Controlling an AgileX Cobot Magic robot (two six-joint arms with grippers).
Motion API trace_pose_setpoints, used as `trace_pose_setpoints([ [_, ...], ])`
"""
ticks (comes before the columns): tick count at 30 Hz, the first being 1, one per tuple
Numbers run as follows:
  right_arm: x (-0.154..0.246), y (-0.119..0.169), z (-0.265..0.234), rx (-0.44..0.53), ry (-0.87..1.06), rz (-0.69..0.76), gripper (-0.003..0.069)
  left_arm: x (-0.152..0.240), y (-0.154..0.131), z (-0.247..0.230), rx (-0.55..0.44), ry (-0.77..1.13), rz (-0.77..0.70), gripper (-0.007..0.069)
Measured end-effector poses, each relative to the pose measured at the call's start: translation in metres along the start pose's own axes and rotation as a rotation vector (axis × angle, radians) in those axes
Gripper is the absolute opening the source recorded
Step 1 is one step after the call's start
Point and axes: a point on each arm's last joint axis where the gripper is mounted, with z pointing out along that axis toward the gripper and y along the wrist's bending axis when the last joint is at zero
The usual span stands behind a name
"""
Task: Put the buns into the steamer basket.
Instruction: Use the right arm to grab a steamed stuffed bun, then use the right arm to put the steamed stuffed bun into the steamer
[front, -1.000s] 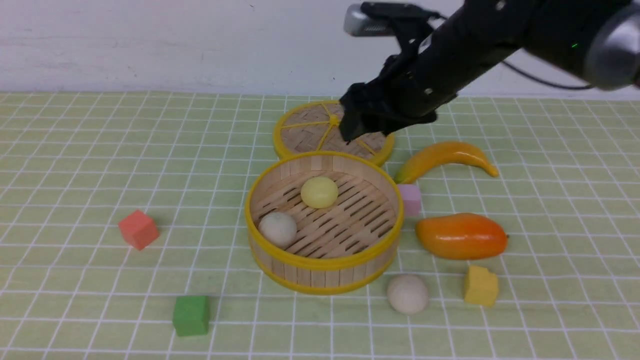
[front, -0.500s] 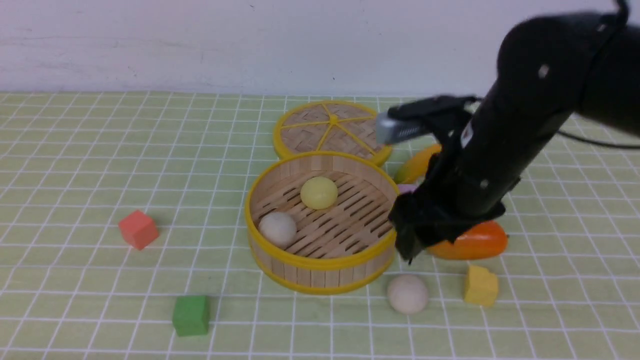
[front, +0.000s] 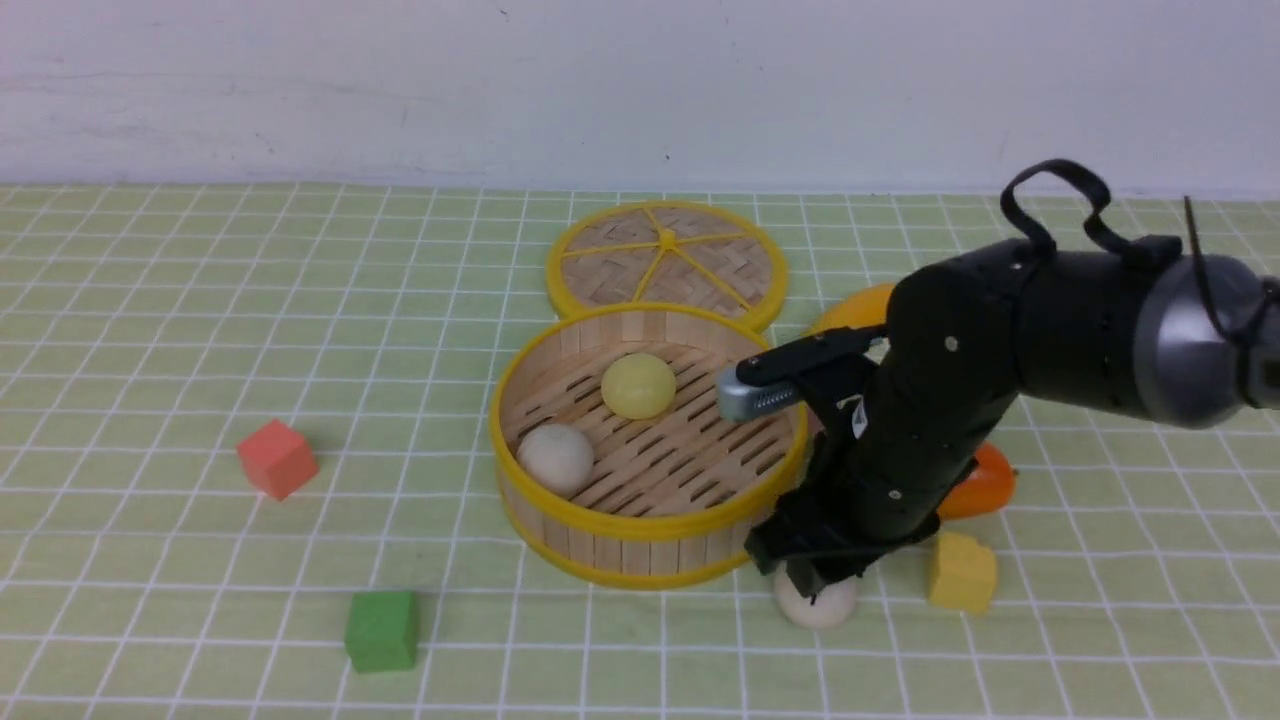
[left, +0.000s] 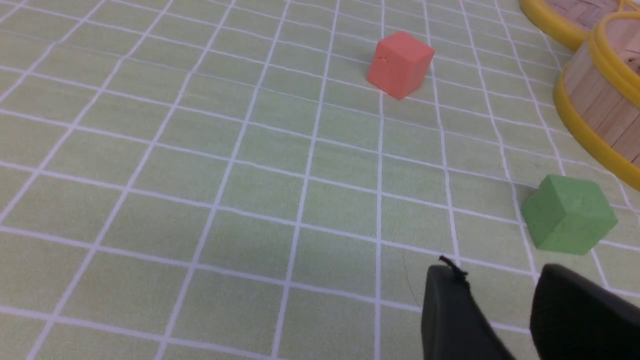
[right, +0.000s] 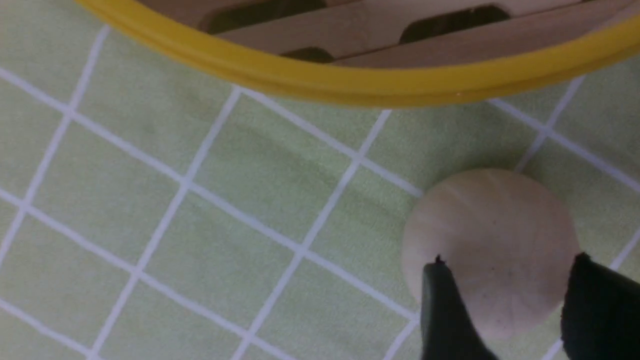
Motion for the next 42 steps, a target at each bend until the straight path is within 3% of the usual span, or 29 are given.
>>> trace_pose_setpoints([
  [6,-0.001,-0.005,0.009,0.051,-0.003,0.036,0.0108,0.000,0.000,0.000,0.000,0.000,0.000,0.0238],
  [12,-0.001,-0.007,0.009,0.065,-0.003,0.054,0.0008,0.000,0.000,0.000,0.000,0.000,0.000,0.0238],
  [20,-0.003,-0.002,-0.031,0.049,-0.047,0.062,0.0004,0.000,0.000,0.000,0.000,0.000,0.000,0.0238],
  [23,-0.017,0.001,-0.068,0.039,-0.157,0.056,0.0004,0.000,0.000,0.000,0.000,0.000,0.000,0.0238],
  [29,-0.046,0.005,-0.099,0.022,-0.404,0.039,0.0004,0.000,0.000,0.000,0.000,0.000,0.000,0.0238],
  [34,-0.062,0.005,-0.078,-0.003,-0.495,0.057,0.0004,0.000,0.000,0.000,0.000,0.000,0.000,0.0238],
  [39,-0.068,0.003,-0.028,-0.023,-0.422,0.096,0.0014,0.000,0.000,0.000,0.000,0.000,0.000,0.0238],
  [42,-0.066,0.002,0.005,-0.032,-0.349,0.147,0.0058,0.000,0.000,0.000,0.000,0.000,0.000,0.0238],
])
